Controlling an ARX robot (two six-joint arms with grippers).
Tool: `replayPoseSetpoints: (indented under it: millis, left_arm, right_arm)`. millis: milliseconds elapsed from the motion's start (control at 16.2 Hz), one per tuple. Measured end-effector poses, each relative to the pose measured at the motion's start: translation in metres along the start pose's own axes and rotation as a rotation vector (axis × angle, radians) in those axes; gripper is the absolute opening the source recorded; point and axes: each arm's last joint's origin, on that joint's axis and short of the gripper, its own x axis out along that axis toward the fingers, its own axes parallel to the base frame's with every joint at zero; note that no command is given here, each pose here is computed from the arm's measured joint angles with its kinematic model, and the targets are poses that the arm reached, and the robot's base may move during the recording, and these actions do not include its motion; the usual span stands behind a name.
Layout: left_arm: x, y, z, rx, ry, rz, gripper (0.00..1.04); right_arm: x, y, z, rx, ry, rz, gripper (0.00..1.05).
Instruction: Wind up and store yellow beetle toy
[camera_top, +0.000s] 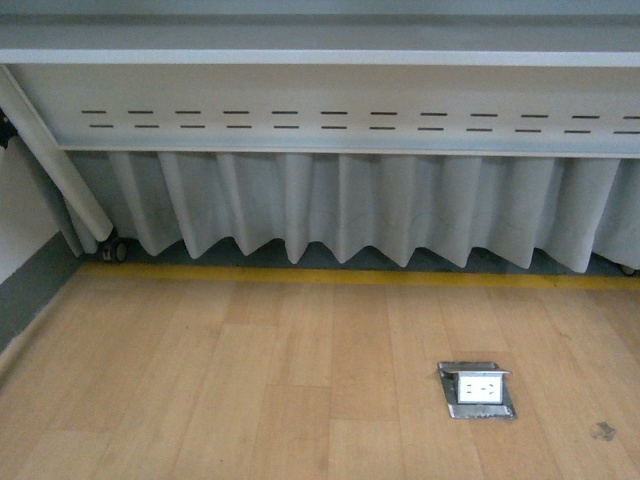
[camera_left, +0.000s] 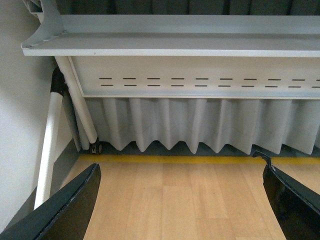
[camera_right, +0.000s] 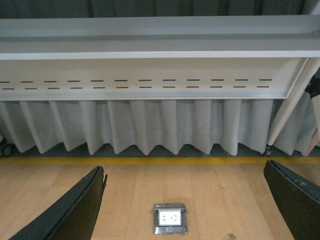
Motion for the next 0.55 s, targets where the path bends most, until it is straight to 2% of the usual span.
replayPoseSetpoints:
  millis: [555]
  left_arm:
    - [0.0,0.0,0.0,0.0,0.0,0.0,0.98]
  right_arm:
    - [0.0,0.0,0.0,0.0,0.0,0.0,0.98]
